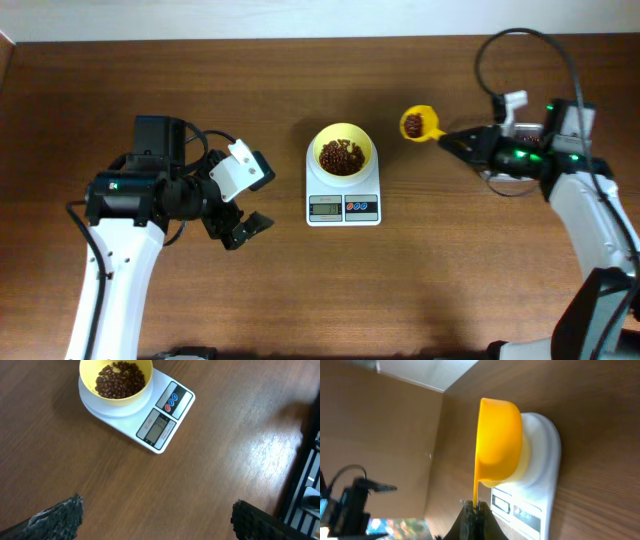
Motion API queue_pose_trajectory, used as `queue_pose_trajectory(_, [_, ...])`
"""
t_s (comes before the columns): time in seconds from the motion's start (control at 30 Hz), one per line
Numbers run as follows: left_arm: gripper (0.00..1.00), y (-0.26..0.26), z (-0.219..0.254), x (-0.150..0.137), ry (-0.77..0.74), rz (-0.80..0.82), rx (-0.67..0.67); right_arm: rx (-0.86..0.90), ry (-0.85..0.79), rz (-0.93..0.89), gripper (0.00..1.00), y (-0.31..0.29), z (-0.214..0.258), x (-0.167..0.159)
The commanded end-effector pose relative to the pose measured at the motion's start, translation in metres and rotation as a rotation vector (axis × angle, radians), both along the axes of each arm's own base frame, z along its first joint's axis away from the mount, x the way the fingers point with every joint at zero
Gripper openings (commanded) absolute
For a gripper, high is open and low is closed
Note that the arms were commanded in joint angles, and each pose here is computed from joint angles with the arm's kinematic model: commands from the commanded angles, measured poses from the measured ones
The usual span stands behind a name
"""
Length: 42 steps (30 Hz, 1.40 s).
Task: Scoop item into bowl and weigh 50g on scale
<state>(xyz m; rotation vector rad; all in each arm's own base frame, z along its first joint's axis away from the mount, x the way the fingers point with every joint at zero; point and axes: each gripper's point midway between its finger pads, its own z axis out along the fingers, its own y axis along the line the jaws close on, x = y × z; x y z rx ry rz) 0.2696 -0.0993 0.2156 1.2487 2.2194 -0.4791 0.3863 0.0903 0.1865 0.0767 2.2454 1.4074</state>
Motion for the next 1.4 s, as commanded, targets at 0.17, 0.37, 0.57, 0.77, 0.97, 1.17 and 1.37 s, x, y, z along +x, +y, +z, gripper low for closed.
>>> queue_pose_trajectory(0.17, [0.99, 0.000, 0.003, 0.001, -0.001, 0.009, -0.006, -0.006, -0.144, 0.205, 0.04, 0.075, 0.015, -0.010])
queue_pose_trajectory(0.37, [0.99, 0.000, 0.003, 0.001, -0.001, 0.008, -0.006, -0.132, -0.237, 0.191, 0.04, 0.083, 0.005, 0.000])
queue_pose_trajectory(0.57, [0.99, 0.000, 0.003, 0.001, -0.001, 0.008, -0.006, -0.183, -0.359, 0.237, 0.04, 0.084, 0.007, 0.002])
queue_pose_trajectory(0.77, [0.99, 0.000, 0.003, 0.001, -0.001, 0.008, -0.006, -0.254, -0.352, 0.181, 0.04, 0.075, -0.001, 0.012])
queue_pose_trajectory(0.97, [0.99, 0.000, 0.003, 0.001, -0.001, 0.008, -0.006, -0.339, -0.486, 0.263, 0.04, 0.088, -0.005, 0.008])
queue_pose_trajectory(1.17, [0.99, 0.000, 0.003, 0.001, -0.001, 0.008, -0.006, -0.435, -0.584, 0.317, 0.04, 0.097, -0.011, 0.007])
queue_pose_trajectory(1.37, [0.99, 0.000, 0.003, 0.001, -0.001, 0.008, -0.006, -0.428, -0.605, 0.341, 0.04, 0.101, -0.010, 0.004])
